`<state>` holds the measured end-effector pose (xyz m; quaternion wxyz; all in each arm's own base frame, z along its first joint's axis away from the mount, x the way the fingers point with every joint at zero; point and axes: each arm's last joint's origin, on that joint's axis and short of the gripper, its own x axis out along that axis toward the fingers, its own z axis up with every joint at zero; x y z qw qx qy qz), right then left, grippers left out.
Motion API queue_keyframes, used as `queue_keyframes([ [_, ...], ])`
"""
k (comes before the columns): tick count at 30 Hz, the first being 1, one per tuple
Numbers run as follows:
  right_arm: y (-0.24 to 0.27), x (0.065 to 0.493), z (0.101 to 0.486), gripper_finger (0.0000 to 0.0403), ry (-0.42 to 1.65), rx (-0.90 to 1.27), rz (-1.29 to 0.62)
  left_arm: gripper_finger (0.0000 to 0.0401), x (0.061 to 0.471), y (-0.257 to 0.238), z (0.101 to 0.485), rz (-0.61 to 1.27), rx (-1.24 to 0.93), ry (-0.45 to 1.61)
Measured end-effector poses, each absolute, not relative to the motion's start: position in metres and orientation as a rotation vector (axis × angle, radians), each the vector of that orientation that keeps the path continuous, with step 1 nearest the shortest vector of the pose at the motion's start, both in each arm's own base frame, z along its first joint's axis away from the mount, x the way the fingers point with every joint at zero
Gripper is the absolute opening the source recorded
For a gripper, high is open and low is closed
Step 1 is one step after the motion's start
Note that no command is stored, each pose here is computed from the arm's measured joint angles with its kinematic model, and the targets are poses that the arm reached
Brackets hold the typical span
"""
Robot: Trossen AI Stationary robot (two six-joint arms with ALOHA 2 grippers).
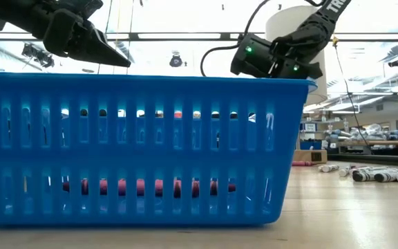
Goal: Sort crayons
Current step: Put the pink crayon into the top blue bin
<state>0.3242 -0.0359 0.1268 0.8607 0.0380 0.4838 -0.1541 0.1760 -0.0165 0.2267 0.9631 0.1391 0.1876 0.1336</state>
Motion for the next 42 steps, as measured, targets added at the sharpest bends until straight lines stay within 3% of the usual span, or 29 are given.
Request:
queue_keyframes([
  [4,-0.037,0.323,0.14,0.0031,1.028,0.053,-0.357,0.0141,0.176,-0.016,0.227,0.286,0.284,0.381],
  [14,-0.033,0.328,0.174,0.0031,0.979,-0.024,-0.39,0.0206,0.177,-0.017,0.227,0.238,0.226,0.37],
  [26,-0.008,0.347,0.227,0.0032,0.809,-0.141,-0.362,0.0208,0.194,-0.022,0.225,0.181,0.215,0.309],
  [42,0.036,0.36,0.255,0.0032,0.643,-0.211,-0.242,0.0208,0.222,-0.027,0.205,0.156,0.238,0.302],
])
